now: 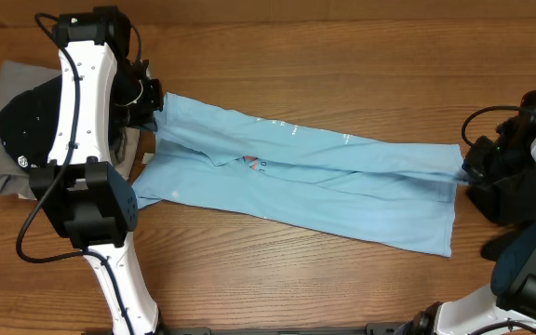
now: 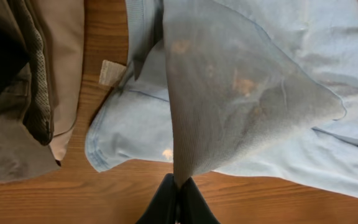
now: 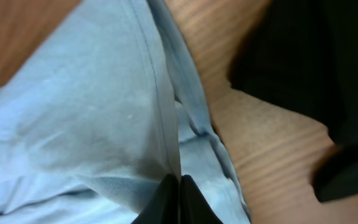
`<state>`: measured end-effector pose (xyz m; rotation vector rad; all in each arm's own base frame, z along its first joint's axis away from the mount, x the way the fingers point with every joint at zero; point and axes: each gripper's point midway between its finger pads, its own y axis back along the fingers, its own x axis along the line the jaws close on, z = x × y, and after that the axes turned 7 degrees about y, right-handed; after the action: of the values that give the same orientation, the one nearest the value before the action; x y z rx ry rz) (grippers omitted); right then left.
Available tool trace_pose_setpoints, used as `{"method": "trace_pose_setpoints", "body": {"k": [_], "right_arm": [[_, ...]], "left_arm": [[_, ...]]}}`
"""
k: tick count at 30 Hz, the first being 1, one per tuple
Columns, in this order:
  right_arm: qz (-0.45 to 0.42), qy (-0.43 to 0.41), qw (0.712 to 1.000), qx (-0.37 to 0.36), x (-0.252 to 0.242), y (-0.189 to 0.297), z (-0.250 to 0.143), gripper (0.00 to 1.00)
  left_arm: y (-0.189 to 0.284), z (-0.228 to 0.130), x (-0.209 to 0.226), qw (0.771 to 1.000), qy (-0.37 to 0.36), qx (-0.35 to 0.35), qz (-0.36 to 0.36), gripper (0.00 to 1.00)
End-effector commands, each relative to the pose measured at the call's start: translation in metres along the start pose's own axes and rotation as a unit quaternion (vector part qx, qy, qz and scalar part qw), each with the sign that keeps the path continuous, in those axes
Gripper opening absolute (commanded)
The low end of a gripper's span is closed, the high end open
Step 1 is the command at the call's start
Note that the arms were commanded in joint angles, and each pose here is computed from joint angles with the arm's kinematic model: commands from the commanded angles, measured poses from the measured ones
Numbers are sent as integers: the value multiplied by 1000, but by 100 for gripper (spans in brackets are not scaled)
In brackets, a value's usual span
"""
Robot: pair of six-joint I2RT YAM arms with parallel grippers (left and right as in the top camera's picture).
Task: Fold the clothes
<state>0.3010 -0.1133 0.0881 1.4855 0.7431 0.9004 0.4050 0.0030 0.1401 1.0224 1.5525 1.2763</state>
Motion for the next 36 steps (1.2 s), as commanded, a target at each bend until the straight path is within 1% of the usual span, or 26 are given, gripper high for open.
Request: {"method": "trace_pose_setpoints", "body": {"k": [1, 6, 10, 11, 12, 13, 14, 16, 18, 19, 20, 21, 22, 25, 27, 28, 31, 33, 36], "right_arm": [[-46, -9, 999, -14, -16, 11, 2, 7], [-88, -34, 995, -16, -31, 13, 1, 8], [-86, -34, 996, -14, -30, 13, 0, 9], [-84, -34, 996, -14, -29, 13, 0, 14], [-78, -34, 996, -13, -27, 12, 0, 23], [-72, -33, 997, -12, -25, 12, 0, 39], [-72, -33, 997, -12, -25, 12, 0, 48], [-73, -33, 997, -12, -25, 12, 0, 51], [-71, -34, 997, -16, -25, 12, 2, 56], [-65, -33, 997, -18, -23, 12, 3, 58], [-54, -33, 998, -18, -19, 11, 3, 59], [-39, -33, 999, -18, -14, 11, 3, 59], [-27, -32, 999, -18, -10, 10, 4, 59], [-1, -27, 999, -19, -1, 10, 5, 60], [0, -27, 999, -25, 0, 10, 8, 65], [4, -26, 999, -32, 1, 9, 12, 69], [26, -28, 998, -50, 5, 4, 21, 71], [30, -35, 998, -47, 2, 0, 22, 73], [33, -58, 997, -27, -11, -11, 18, 78]], "left_arm": [[-3, 0, 8, 1000, -7, 1, 21, 5], [-3, 1, 14, 999, -6, -3, 40, 5], [-3, 2, 14, 999, -7, -4, 40, 6], [-3, 2, 14, 999, -7, -4, 39, 6], [-3, 2, 14, 999, -7, -4, 39, 7], [-3, 2, 14, 999, -6, -5, 39, 9], [-3, 2, 14, 999, -7, -5, 39, 10], [-2, 2, 15, 999, -6, -5, 44, 12], [-2, 2, 16, 999, -6, -5, 46, 17], [-2, 2, 17, 999, -6, -5, 46, 21], [-2, 2, 17, 999, -6, -5, 46, 29], [-2, 2, 17, 999, -6, -4, 47, 41], [-2, 1, 17, 999, -6, -2, 47, 44], [-2, 0, 17, 999, -6, -1, 47, 44], [-2, -2, 16, 999, -6, 3, 45, 37], [-1, -4, 15, 999, -6, 6, 40, 35], [7, -7, 5, 1000, -20, 7, 13, 33], [19, -9, -5, 999, -31, -7, -14, 32], [47, -11, -15, 997, -42, -46, -42, 34]]}}
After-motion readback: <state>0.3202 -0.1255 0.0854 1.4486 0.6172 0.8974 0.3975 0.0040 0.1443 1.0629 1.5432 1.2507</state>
